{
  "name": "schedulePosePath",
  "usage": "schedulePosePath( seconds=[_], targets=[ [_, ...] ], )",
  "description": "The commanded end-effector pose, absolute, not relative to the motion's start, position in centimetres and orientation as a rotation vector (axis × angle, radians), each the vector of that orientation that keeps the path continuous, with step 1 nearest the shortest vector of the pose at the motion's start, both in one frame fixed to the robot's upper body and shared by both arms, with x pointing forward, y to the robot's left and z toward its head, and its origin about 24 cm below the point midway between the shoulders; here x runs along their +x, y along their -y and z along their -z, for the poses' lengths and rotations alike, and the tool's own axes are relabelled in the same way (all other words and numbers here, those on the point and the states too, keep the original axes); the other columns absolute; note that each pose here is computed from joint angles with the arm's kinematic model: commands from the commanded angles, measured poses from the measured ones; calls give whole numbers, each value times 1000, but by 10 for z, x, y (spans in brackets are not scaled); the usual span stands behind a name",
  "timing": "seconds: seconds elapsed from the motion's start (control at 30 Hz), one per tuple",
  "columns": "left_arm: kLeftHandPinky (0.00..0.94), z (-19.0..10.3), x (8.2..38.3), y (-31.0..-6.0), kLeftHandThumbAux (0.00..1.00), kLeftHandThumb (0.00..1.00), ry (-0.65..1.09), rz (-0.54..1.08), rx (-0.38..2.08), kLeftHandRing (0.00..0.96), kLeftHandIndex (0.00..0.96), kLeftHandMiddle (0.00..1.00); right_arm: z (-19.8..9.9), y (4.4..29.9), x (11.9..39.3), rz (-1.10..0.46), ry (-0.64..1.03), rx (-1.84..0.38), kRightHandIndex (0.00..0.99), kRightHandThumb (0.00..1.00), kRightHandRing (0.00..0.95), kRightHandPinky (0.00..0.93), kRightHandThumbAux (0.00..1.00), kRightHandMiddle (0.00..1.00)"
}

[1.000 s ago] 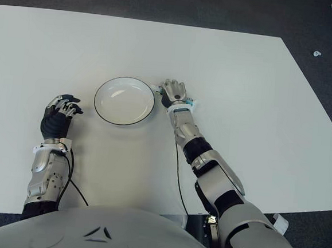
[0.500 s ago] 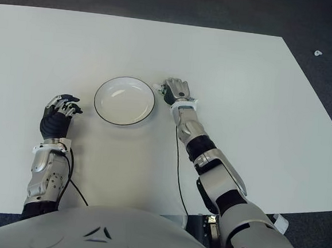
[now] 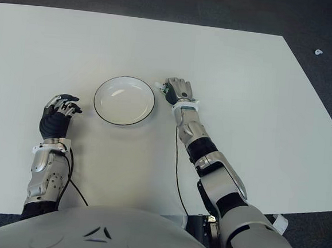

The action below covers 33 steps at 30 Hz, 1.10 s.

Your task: Put the toothpaste on the table into the plate.

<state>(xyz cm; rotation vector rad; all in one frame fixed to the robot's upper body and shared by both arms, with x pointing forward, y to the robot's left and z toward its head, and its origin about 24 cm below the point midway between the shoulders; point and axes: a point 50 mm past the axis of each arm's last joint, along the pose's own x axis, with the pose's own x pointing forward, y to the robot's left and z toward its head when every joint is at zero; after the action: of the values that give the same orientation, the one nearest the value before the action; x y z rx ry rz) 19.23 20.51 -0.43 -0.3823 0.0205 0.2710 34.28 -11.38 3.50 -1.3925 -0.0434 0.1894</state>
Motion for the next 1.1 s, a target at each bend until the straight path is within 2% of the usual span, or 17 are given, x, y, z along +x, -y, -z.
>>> schedulePosePath(
  seconds=[0.03, 0.3, 0.67, 1.1],
  targets=[
    [536, 26, 178, -203, 674, 841, -147, -314, -400, 574, 436, 472, -10, 128, 329, -211, -73, -1372, 394, 847, 846, 859, 682, 546],
    [539, 26, 178, -203, 675, 840, -144, -313, -411, 574, 431, 475, -22, 128, 330, -139, -21, -1330, 394, 845, 834, 845, 681, 541],
    [535, 24, 179, -201, 675, 840, -141, -310, -387, 567, 431, 474, -49, 130, 333, -31, 131, -1248, 396, 846, 830, 849, 680, 540],
    [533, 26, 180, -201, 674, 840, -134, -306, -401, 567, 434, 473, -85, 119, 326, 25, 329, -1148, 395, 847, 828, 833, 681, 537]
  ],
)
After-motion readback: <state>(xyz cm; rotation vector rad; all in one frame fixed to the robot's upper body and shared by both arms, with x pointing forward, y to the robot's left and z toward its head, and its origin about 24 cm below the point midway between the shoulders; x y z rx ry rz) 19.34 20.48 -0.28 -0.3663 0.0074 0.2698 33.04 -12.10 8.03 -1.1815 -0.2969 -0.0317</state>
